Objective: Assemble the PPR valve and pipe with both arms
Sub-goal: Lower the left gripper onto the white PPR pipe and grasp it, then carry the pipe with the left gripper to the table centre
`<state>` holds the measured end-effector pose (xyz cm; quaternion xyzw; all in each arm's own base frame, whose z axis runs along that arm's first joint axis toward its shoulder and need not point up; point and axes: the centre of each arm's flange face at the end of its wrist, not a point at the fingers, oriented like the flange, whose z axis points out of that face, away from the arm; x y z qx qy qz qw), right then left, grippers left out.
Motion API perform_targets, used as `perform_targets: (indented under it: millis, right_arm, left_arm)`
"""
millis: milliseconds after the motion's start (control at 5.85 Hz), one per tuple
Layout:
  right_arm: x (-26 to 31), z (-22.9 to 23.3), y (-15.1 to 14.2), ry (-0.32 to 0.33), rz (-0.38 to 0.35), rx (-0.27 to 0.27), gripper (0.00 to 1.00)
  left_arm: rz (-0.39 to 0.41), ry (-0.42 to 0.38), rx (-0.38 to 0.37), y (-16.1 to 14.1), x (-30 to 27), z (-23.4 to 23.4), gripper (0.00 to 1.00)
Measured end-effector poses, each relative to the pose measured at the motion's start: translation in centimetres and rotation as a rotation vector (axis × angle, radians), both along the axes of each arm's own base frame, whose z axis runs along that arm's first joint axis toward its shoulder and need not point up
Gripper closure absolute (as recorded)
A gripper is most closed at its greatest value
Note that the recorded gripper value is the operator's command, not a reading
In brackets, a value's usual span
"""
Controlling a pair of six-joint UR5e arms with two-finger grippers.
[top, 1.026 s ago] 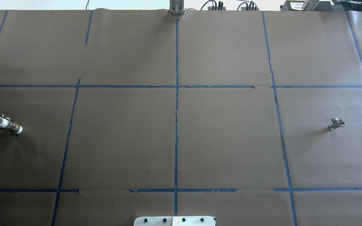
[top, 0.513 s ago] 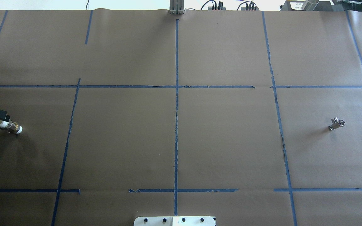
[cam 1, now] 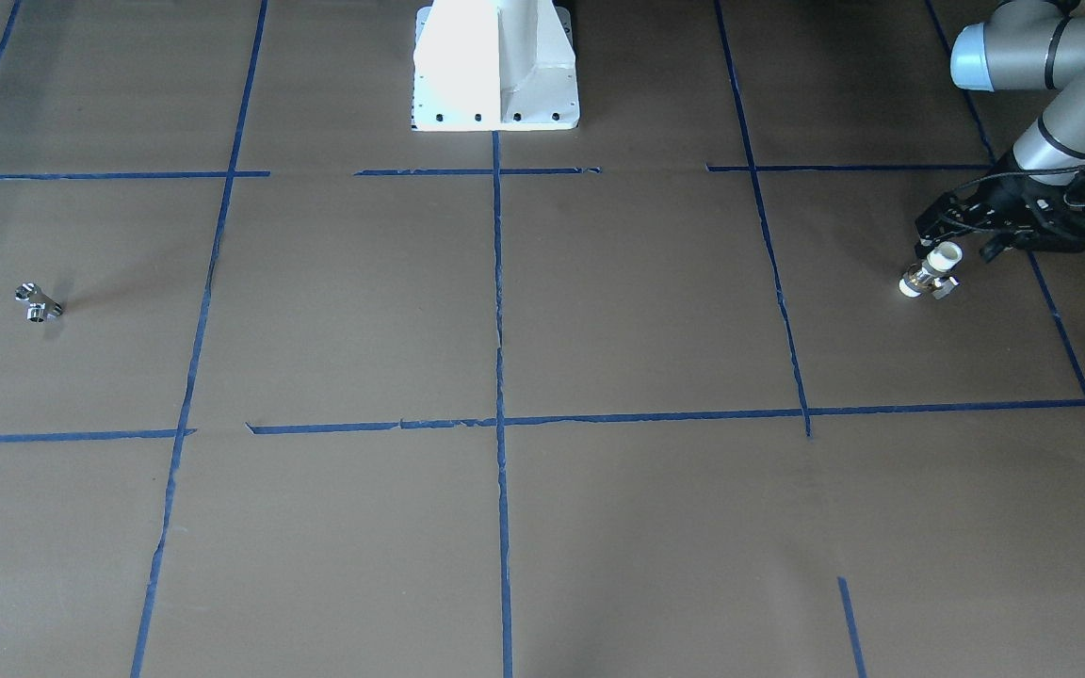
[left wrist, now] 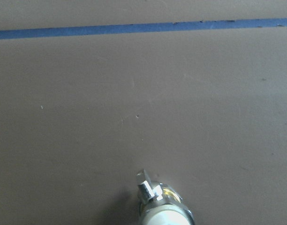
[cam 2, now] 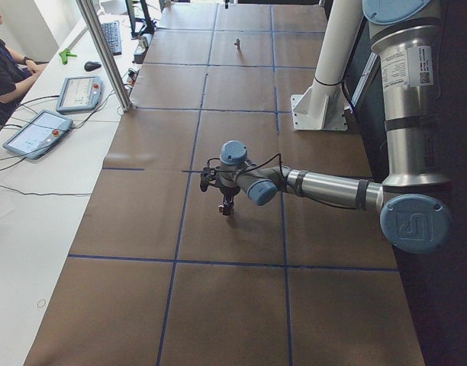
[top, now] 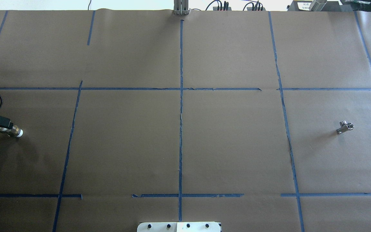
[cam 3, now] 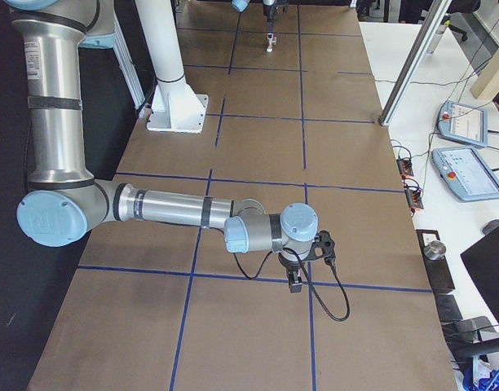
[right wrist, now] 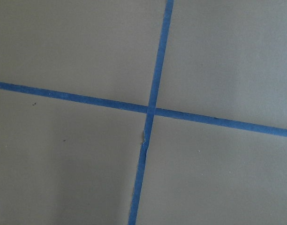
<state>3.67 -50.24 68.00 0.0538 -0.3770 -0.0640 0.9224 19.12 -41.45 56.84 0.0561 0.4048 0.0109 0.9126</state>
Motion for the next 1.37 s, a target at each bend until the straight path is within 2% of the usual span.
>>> perform_targets:
  millis: [171, 513, 1026, 1368]
  right_arm:
    - [0.0, 0.0, 0.0, 0.000, 0.000, 0.000, 0.00]
    - [0.0, 0.0, 0.0, 0.000, 0.000, 0.000, 0.00]
    - [0.0, 0.1, 0.0, 0.000, 0.000, -0.001, 0.00]
    - [0.0, 0.2, 0.0, 0.000, 0.000, -0.003, 0.00]
  left_arm:
    - [0.004, 0.001, 0.000, 0.1, 0.1, 0.0, 0.93]
    - [0.005, 0.002, 0.001, 0.1, 0.1, -0.1, 1.00]
    - [0.000, 0.032, 0.046, 0.2, -0.1, -3.8, 1.00]
    - [-0.045, 0.069, 0.035, -0.8, 0.6, -8.0, 1.00]
